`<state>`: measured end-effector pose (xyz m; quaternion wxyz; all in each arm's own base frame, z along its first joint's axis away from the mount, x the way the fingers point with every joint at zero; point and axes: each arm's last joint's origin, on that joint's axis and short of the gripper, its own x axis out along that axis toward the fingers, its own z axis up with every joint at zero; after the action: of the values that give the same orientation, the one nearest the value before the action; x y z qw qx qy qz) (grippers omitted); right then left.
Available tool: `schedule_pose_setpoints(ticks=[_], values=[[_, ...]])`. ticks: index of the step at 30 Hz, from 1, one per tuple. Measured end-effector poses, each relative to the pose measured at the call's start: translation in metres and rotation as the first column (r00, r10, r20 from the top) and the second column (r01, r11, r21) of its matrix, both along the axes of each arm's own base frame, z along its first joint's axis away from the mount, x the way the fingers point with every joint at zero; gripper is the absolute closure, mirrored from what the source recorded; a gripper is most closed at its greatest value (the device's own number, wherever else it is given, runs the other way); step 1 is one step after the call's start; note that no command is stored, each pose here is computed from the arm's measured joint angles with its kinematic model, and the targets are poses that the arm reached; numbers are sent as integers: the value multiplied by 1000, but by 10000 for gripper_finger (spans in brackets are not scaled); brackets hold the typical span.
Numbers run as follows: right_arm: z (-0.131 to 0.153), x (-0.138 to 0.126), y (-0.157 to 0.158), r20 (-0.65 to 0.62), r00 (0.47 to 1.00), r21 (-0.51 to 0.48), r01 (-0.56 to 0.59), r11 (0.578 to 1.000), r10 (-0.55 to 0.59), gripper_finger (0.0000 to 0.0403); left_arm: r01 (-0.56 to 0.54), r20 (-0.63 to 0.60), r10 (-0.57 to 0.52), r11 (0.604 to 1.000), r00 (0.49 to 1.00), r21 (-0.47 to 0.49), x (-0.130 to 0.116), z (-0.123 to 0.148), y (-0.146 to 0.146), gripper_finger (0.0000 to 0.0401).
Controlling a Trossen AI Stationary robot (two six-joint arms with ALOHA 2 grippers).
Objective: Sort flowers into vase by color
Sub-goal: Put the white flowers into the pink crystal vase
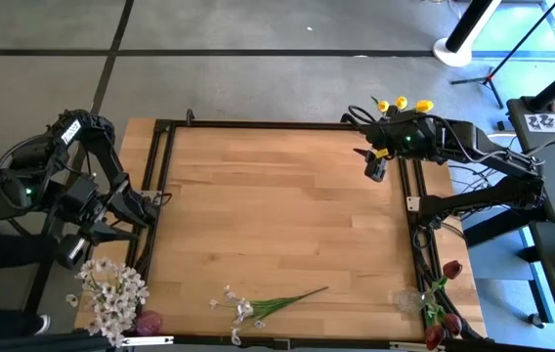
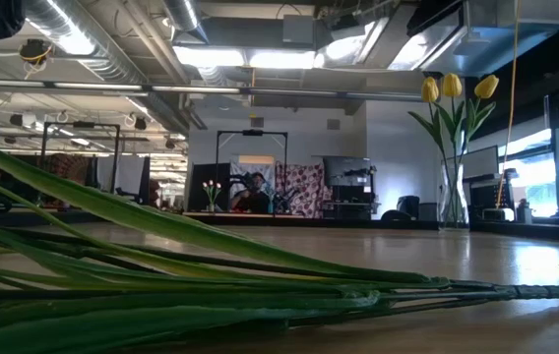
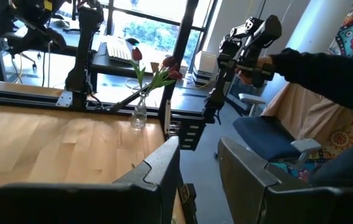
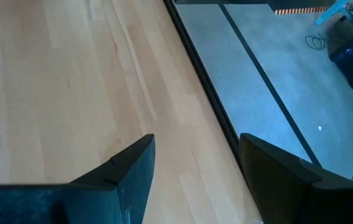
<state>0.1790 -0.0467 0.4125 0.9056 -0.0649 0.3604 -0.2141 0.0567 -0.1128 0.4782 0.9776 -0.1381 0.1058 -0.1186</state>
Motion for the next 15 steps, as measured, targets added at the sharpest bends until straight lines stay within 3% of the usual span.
schedule_pose_setpoints(ticks=[15], values=[[1, 1, 0, 29, 1000, 27, 4, 1000, -4, 182, -12, 12, 12, 1000, 1000, 23, 0, 0, 1, 293]])
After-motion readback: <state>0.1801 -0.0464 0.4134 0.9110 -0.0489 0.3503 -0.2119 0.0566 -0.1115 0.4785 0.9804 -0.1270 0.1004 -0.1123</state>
